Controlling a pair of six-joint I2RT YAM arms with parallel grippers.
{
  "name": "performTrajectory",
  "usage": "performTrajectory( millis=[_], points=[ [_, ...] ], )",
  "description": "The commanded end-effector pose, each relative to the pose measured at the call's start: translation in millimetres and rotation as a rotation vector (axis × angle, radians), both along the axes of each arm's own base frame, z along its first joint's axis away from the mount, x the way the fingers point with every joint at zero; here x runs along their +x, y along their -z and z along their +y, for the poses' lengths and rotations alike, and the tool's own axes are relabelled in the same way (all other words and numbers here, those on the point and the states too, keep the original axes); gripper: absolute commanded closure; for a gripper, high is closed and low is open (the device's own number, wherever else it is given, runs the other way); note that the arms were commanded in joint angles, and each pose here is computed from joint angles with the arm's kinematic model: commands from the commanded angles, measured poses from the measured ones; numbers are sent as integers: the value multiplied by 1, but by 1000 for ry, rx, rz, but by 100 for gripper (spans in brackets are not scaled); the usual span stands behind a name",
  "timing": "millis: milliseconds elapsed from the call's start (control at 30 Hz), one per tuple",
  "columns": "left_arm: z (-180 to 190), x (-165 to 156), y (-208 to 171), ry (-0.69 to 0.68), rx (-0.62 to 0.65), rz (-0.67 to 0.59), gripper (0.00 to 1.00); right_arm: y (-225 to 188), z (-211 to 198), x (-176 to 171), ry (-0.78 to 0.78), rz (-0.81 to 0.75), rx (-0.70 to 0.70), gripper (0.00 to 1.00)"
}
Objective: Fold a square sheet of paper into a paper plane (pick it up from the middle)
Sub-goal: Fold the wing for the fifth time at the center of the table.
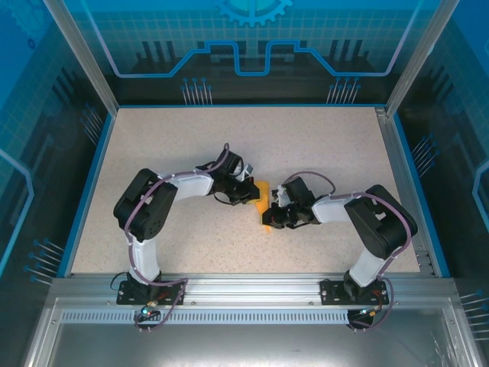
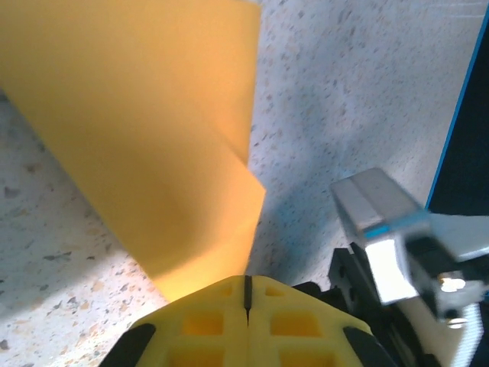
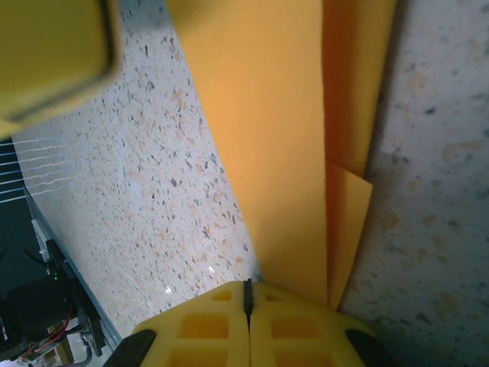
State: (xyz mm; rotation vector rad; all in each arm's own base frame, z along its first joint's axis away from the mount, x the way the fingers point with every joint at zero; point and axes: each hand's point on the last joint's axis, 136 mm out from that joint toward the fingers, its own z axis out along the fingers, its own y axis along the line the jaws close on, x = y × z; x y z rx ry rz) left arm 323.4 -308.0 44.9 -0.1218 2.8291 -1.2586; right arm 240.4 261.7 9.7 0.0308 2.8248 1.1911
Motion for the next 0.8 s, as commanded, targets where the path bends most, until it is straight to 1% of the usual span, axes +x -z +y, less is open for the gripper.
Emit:
performTrajectory(
  millis=[0, 233, 400, 600, 767],
  points=[
    [-7, -13, 2, 15, -34, 22, 100, 34, -23, -23, 11, 114, -129, 95],
    [-15, -21, 16, 27, -42, 43, 100, 38, -25, -26, 13, 124, -134, 95],
    [-10, -19, 37, 22, 12, 55, 100, 41, -26, -29, 10, 134, -140, 95],
    [-5, -7, 53, -8, 53, 39, 100, 40, -28, -30, 3, 138, -147, 95],
    [6, 11, 51, -42, 49, 11, 100, 36, -28, -30, -17, 125, -153, 95]
  ],
)
